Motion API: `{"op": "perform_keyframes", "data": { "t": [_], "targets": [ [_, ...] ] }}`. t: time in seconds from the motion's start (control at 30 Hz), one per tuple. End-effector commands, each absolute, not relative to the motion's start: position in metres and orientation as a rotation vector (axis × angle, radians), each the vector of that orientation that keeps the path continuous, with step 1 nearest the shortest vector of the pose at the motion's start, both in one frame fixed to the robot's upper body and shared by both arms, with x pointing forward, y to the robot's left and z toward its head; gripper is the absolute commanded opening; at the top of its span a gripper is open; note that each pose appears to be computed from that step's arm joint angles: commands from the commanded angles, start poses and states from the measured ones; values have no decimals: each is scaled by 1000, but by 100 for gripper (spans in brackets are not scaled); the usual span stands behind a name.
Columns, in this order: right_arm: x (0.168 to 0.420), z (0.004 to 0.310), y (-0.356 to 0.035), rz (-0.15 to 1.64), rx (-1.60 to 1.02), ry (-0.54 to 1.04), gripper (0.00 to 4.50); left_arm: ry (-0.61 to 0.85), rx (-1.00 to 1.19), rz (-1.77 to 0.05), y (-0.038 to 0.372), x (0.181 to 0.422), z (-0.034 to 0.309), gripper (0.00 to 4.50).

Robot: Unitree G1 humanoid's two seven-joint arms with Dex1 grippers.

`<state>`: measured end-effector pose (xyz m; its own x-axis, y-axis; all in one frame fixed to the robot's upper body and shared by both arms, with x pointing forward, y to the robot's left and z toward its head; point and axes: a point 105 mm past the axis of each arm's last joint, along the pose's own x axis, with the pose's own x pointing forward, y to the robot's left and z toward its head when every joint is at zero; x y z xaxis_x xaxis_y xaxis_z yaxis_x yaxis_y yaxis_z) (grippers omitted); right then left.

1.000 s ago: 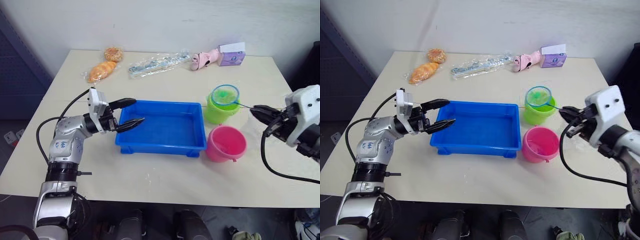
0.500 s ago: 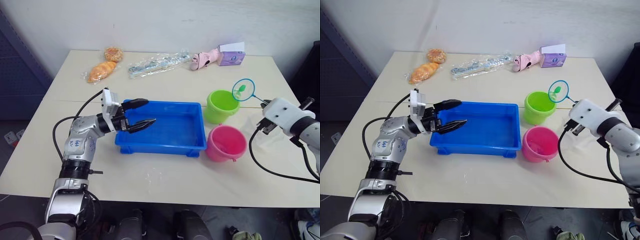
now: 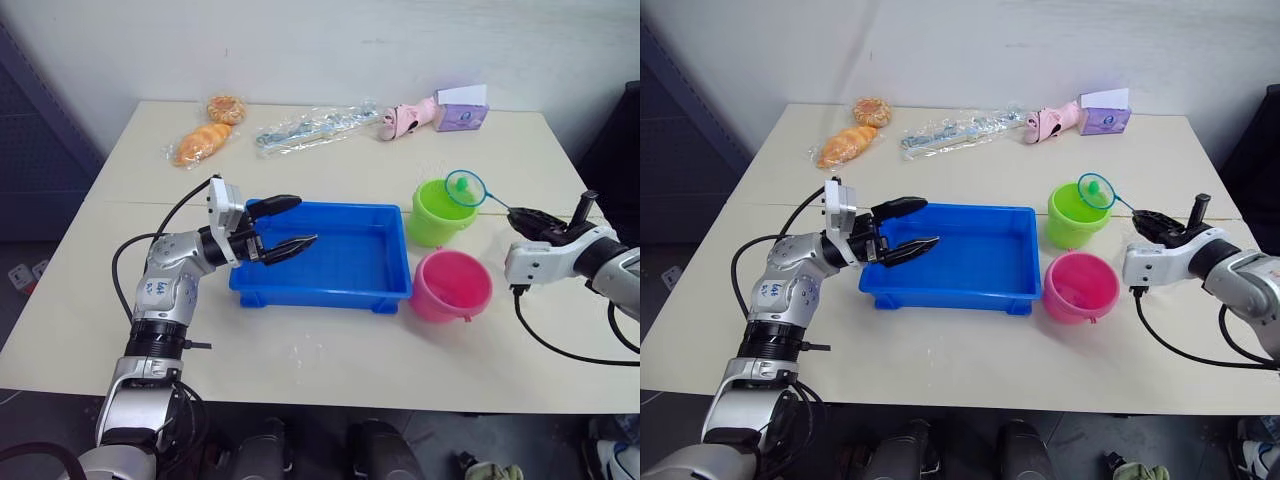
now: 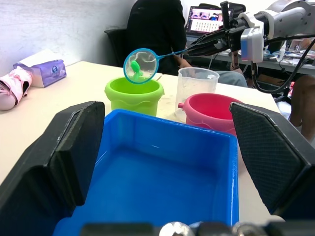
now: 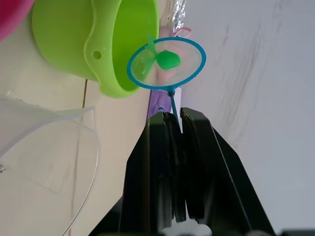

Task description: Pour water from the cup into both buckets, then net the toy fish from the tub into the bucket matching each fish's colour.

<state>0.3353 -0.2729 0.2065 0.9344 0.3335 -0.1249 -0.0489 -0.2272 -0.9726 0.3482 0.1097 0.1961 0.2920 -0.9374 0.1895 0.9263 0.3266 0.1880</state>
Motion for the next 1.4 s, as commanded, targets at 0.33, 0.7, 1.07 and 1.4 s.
{"op": "perform_keyframes", "data": {
  "t": [0.33, 0.7, 1.07, 1.4],
  "targets": [
    [346, 219, -276, 336, -1865, -258, 0, -343, 64, -1289, 95, 345, 207, 436],
    [345, 237, -280, 243, -1771, -274, 0, -349, 53, -1265, 95, 344, 206, 436],
    [339, 237, -276, 267, -1675, -281, 0, -341, 54, -1260, 96, 342, 204, 436],
    [304, 247, -200, 691, -651, -248, 0, -424, 202, -1386, 136, 314, 248, 436]
  ]
}}
